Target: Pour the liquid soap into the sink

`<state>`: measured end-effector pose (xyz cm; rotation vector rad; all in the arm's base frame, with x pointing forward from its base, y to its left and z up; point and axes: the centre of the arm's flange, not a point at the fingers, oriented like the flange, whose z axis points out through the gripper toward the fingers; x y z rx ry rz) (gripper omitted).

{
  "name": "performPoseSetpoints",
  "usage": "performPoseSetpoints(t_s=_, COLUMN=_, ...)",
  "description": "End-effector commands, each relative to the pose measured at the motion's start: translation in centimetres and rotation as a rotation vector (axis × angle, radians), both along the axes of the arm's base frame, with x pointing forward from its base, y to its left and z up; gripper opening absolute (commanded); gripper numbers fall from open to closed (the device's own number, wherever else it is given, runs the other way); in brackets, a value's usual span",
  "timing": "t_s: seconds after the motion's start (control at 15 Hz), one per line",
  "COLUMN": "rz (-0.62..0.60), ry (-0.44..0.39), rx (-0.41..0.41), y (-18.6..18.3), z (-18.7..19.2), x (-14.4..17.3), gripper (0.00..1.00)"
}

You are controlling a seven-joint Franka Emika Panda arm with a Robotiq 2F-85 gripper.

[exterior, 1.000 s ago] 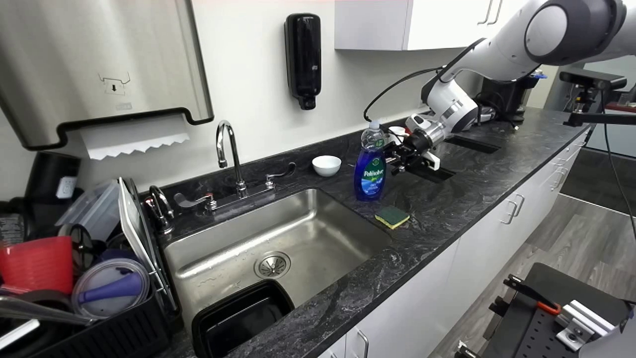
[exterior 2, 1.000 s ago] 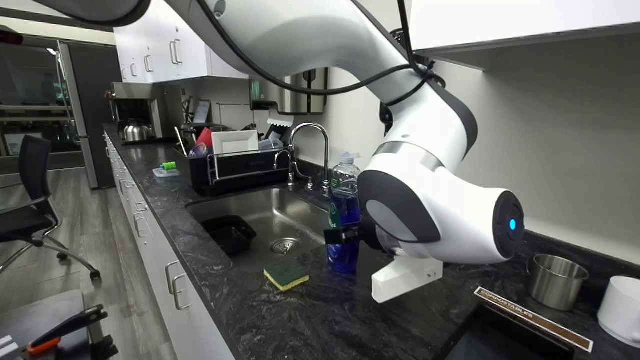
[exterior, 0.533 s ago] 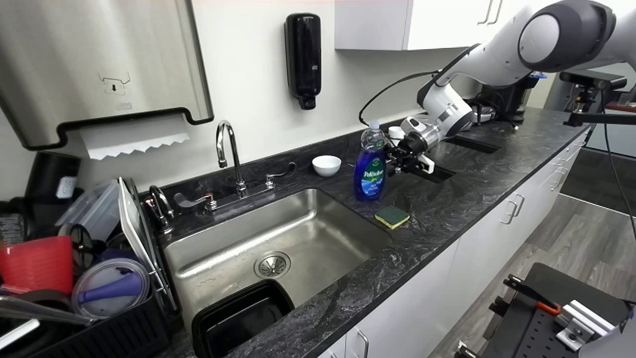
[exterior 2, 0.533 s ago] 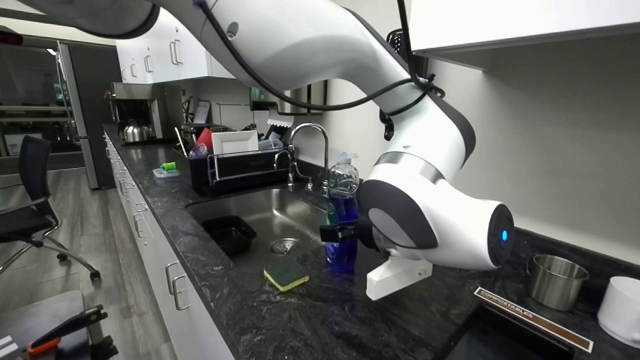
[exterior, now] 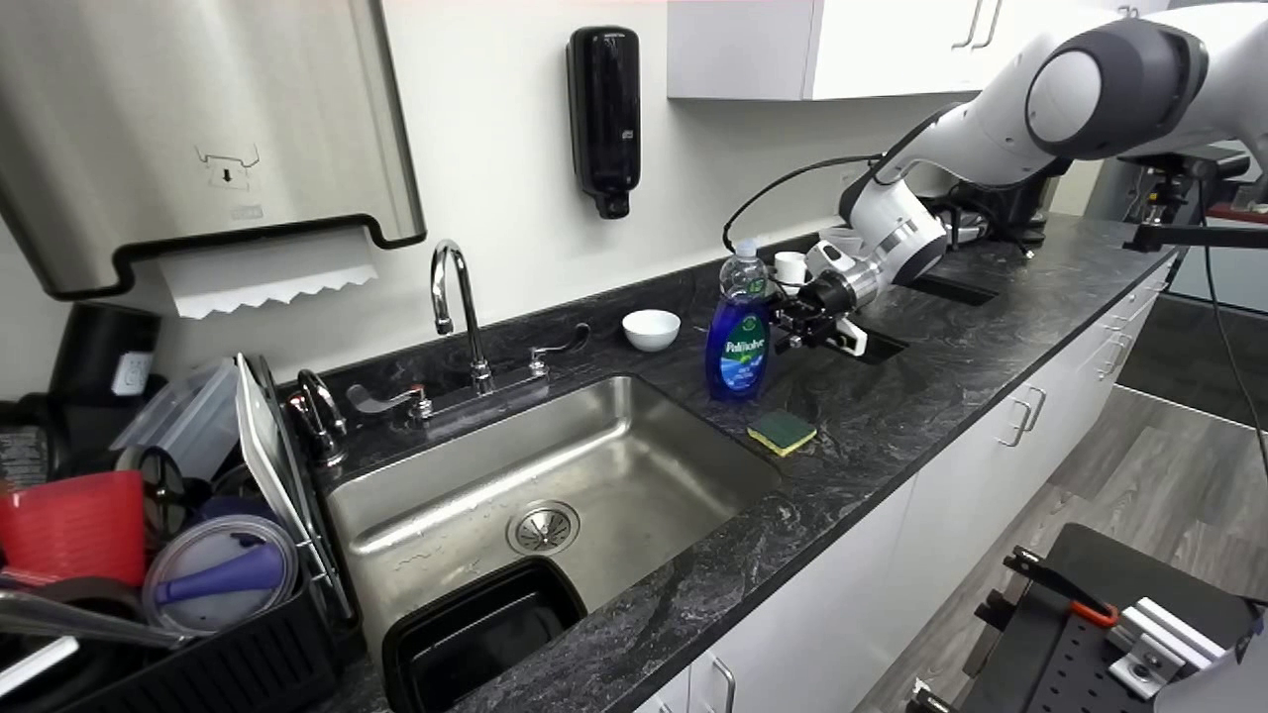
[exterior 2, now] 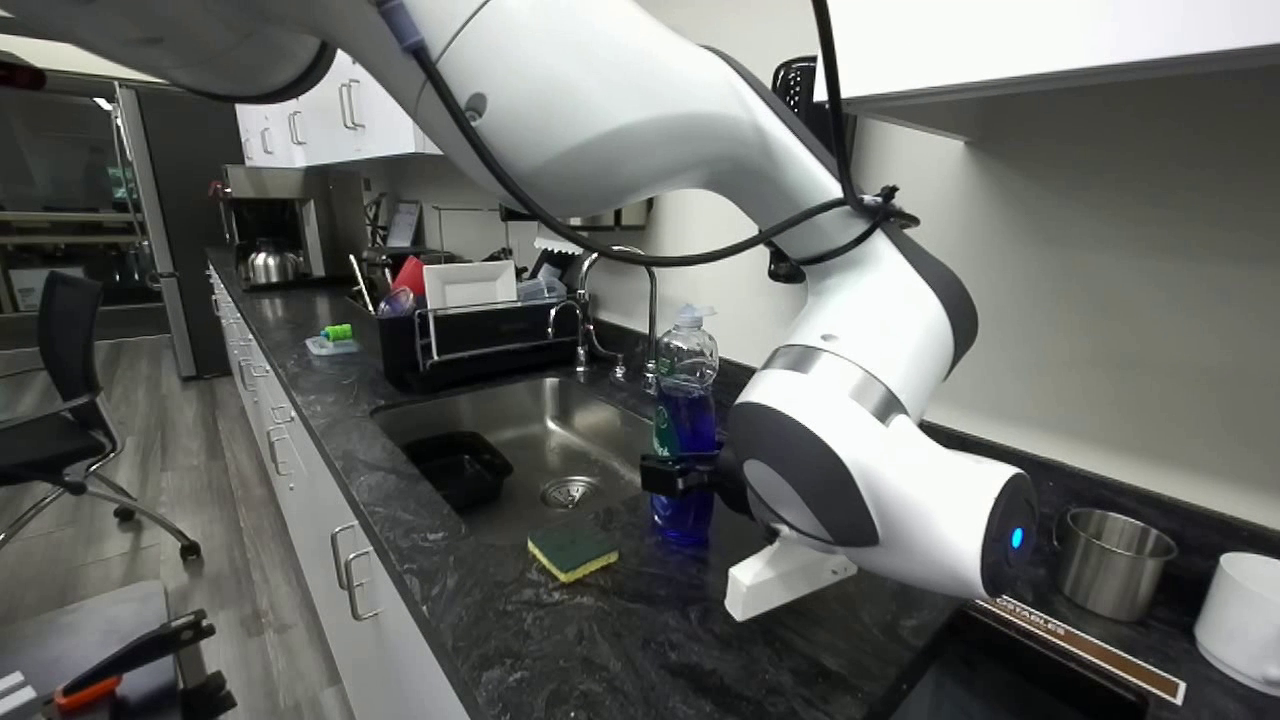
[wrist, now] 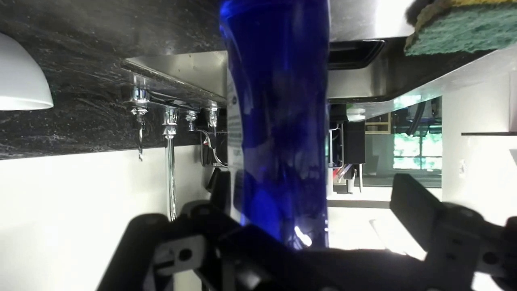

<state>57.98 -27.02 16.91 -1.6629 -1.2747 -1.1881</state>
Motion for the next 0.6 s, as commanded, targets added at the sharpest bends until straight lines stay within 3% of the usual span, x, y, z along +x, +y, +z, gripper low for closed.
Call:
performPoseSetpoints(t_s=0.0, rz=0.015, ry=-0.037, rx=0.027, y=0.2, z=0.0, x=0.7, gripper=1.00)
performPoseSetpoints(t_s=0.53, rz=0.052, ry=-0.051, rx=0.018, y=2.0, z=0.5, x=2.0, gripper=1.00)
